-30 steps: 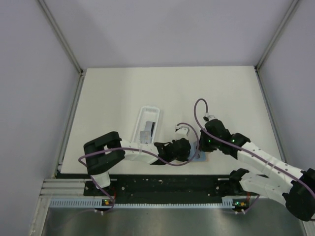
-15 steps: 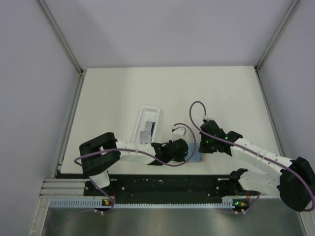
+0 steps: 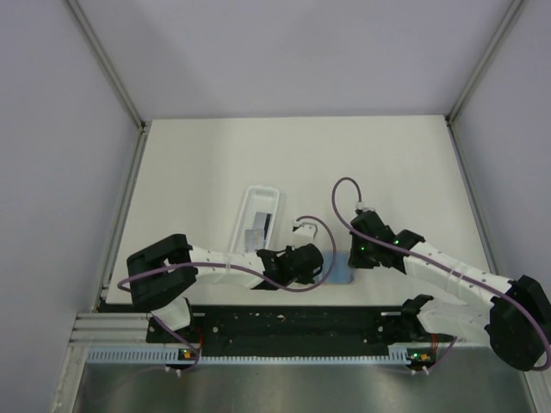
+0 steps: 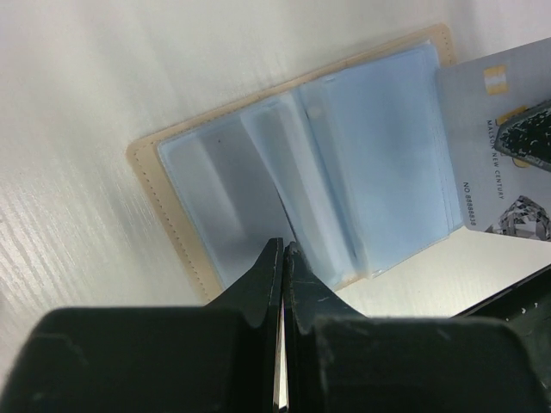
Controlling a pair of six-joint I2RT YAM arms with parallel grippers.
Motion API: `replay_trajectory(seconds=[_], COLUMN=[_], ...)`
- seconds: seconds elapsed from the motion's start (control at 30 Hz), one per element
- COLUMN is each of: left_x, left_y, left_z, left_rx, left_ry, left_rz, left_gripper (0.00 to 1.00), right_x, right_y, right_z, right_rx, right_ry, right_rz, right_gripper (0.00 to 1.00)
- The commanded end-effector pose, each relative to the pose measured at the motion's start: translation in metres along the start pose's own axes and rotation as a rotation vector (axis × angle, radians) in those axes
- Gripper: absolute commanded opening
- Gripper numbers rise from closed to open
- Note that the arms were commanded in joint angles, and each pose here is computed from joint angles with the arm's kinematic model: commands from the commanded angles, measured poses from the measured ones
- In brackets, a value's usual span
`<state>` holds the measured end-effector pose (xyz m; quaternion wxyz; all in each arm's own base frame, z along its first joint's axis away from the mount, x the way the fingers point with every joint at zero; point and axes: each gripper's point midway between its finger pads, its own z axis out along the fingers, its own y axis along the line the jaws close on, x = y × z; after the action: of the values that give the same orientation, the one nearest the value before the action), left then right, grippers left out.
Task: Put the credit cards into the card holder
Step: Insert the credit card into the card holder.
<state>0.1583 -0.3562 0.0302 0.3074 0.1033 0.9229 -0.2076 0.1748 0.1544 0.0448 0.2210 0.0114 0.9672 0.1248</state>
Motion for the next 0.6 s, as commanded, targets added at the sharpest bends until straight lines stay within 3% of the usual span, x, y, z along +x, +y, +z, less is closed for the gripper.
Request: replay_trajectory(seconds=[0.0,0.2,0.57], left_x=[-0.005,0.000,-0.025], left_y=[0.002,0.007,0.023], left_z=[-0.003,-0.002,-0.045], left_rx=[-0.006,-0.018,-0.026], left_ry=[-0.013,-0.005,-0.096], left_rz=[0.015,0.005,-0.039], left_gripper=[0.00,0.00,0.00], right_x=[-0.013,-0.039,-0.026], right_y=[-0.002,0.014,0.049], right_z=[-0.008,-0.039,-0.024], right_rx=[-0.001,-0.118,-0.303], right_ry=[-0.081,-0.233,-0.162], right_rz=[0.015,0.036,0.022], right_gripper=[0.00,0.00,0.00])
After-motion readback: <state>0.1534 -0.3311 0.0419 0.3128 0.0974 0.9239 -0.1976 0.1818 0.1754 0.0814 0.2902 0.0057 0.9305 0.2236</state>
